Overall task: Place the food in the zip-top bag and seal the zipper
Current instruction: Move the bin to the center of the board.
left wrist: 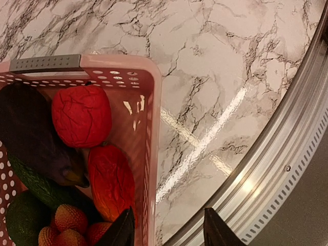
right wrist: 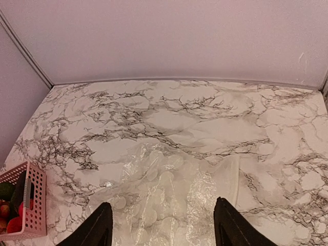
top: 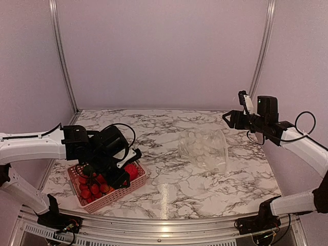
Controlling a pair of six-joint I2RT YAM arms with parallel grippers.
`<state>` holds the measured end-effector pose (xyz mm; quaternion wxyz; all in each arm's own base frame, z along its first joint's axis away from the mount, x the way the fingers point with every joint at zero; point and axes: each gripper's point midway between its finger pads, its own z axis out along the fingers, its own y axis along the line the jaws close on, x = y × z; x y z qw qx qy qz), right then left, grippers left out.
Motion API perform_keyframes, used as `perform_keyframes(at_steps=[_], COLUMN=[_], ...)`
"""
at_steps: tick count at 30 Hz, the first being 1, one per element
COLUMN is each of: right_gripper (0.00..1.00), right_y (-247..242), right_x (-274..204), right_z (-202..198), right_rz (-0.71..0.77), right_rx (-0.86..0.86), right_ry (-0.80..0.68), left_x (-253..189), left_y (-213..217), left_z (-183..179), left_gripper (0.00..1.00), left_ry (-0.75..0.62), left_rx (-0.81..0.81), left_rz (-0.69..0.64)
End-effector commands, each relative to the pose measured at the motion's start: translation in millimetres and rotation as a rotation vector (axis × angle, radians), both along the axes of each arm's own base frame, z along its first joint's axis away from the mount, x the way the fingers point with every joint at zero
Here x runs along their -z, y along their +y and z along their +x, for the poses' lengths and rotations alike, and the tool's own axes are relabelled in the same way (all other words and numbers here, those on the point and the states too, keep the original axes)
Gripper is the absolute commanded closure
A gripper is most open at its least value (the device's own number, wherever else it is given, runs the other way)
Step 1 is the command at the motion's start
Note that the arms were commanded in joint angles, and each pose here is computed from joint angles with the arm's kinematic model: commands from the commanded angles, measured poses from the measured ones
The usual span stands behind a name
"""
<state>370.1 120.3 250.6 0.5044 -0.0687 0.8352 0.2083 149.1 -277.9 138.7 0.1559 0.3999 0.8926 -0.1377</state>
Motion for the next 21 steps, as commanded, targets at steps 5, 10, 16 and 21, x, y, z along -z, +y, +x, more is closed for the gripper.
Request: perform_keyframes(at_steps=[5,10,16,21], right_gripper=[0.36,0.37,0.37,0.37], right_y=[5,6,8,8], right_x=[-17,-16,-19,-15], right_z=[-1,1,1,-1], right_rz=[0.009,0.011,0.020,0.035], right_rx=[-0.046,-0.054,-0.060,-0.057], right_ry=[-0.037,-0.038,-0.042,-0.029], left_x=[38,50,58,46], left_y=[19,23,16,-4], left_z=[-8,2,11,39], left_gripper=[0.52,0.68,0.82,1.00], left_ry=[0.084,0.061,0.061,-0.019], left_rx=[-0.031,-0.062,-0.094,-0.132], left_rz=[0.178,0.247,0.295,0.280])
